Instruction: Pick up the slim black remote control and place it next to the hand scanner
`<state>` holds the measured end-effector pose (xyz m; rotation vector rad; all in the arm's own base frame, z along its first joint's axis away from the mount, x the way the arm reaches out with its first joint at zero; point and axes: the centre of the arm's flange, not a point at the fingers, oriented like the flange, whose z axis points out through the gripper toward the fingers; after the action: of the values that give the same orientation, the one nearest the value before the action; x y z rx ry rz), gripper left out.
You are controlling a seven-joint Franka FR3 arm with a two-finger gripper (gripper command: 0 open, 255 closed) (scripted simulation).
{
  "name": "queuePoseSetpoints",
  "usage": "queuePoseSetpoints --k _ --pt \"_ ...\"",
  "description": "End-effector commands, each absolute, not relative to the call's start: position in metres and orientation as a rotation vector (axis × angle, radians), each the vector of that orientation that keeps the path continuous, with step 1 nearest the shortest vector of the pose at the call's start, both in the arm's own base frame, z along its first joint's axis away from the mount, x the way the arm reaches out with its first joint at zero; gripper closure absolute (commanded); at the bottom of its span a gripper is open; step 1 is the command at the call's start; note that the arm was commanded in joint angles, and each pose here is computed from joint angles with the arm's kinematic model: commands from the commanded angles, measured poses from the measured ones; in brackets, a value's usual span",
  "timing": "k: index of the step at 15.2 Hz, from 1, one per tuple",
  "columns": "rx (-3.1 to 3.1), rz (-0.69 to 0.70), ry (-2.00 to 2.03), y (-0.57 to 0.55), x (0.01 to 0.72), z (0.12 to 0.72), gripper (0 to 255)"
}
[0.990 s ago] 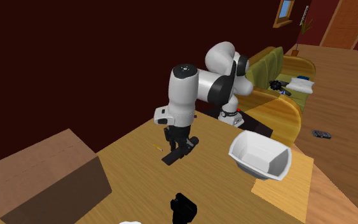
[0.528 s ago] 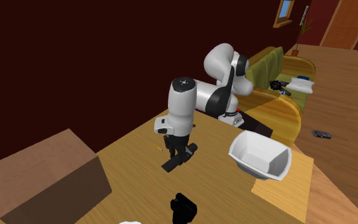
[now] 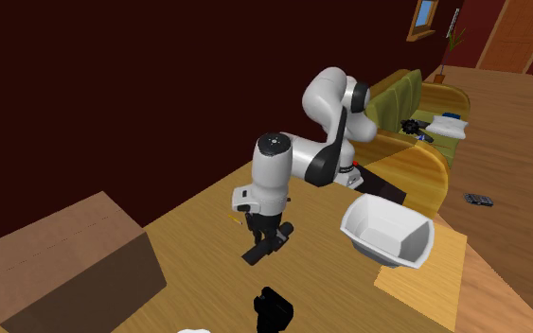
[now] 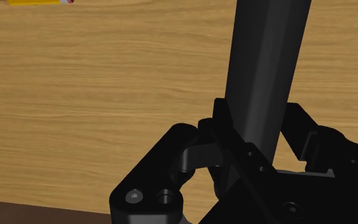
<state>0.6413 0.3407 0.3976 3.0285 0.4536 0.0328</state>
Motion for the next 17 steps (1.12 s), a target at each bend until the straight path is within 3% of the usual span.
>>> queuePoseSetpoints --k 1,12,17 --pt "3.029 0.034 0.454 0.342 0.642 0.388 255" --pt "3.029 0.034 0.454 0.342 0.642 0.328 255" --pt "3.029 0.034 0.454 0.342 0.642 0.328 255"
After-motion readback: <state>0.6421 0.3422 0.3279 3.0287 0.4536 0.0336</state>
